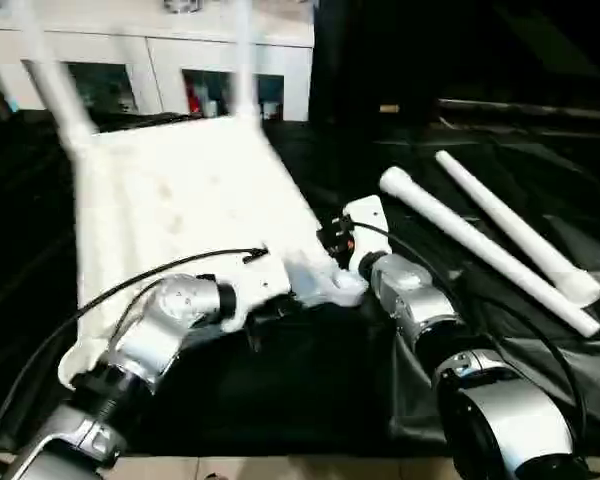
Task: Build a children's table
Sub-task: Rotate table base
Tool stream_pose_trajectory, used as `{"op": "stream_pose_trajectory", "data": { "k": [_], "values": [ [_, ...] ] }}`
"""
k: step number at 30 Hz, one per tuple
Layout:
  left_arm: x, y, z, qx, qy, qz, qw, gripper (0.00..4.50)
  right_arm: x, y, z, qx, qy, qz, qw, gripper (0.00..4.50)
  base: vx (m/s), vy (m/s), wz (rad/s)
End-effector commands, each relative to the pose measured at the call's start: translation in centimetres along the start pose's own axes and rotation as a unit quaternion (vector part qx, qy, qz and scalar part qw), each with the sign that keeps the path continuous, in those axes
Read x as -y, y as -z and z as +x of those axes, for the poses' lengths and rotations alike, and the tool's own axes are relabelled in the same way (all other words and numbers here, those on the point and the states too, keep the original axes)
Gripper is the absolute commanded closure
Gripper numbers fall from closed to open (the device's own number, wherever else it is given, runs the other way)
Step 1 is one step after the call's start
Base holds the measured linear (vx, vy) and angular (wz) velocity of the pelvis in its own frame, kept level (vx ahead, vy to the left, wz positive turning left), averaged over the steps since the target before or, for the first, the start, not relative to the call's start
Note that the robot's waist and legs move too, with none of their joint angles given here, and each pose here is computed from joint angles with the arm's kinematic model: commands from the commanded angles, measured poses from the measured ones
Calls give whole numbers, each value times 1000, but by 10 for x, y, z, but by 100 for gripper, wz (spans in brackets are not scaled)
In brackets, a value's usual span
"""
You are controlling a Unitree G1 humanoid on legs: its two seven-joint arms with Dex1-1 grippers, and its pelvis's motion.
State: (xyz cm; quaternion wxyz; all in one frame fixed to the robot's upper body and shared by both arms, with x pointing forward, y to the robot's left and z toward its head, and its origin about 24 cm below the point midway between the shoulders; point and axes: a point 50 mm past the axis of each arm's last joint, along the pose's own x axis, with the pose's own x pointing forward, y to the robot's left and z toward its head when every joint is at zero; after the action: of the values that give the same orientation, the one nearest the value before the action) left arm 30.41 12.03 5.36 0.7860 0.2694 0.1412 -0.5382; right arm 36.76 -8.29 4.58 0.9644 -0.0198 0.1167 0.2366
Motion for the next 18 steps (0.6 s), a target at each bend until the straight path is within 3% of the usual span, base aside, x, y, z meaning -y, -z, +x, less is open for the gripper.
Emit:
{"op": "stream_pose_trajectory", "data": {
  "k": [1, 4, 5, 10, 15, 18],
  "values": [
    [1, -8, -2, 34, 10, 22, 999, 450, 5, 2, -4, 1, 4, -8, 1000, 273, 0, 0, 0],
    [-7, 2, -12, 29, -20, 56, 998, 450, 13, 1, -12, 12, 12, -5, 1000, 273, 0, 0, 0],
    [-8, 3, -12, 30, -26, 57, 998, 422, 14, 1, -12, 13, 13, -4, 1000, 276, 0, 0, 0],
    [-20, -4, -33, 88, -44, 19, 995, 375, 30, 1, -21, 24, 50, 21, 998, 278, 0, 0, 0],
    [-30, -11, -55, 131, -59, 3, 990, 354, 33, -7, -24, 39, 59, 25, 997, 278, 0, 0, 0],
    [-48, -13, -87, 155, -138, -38, 977, 332, 41, -18, -32, 52, 75, 11, 996, 278, 0, 0, 0]
  ]
}}
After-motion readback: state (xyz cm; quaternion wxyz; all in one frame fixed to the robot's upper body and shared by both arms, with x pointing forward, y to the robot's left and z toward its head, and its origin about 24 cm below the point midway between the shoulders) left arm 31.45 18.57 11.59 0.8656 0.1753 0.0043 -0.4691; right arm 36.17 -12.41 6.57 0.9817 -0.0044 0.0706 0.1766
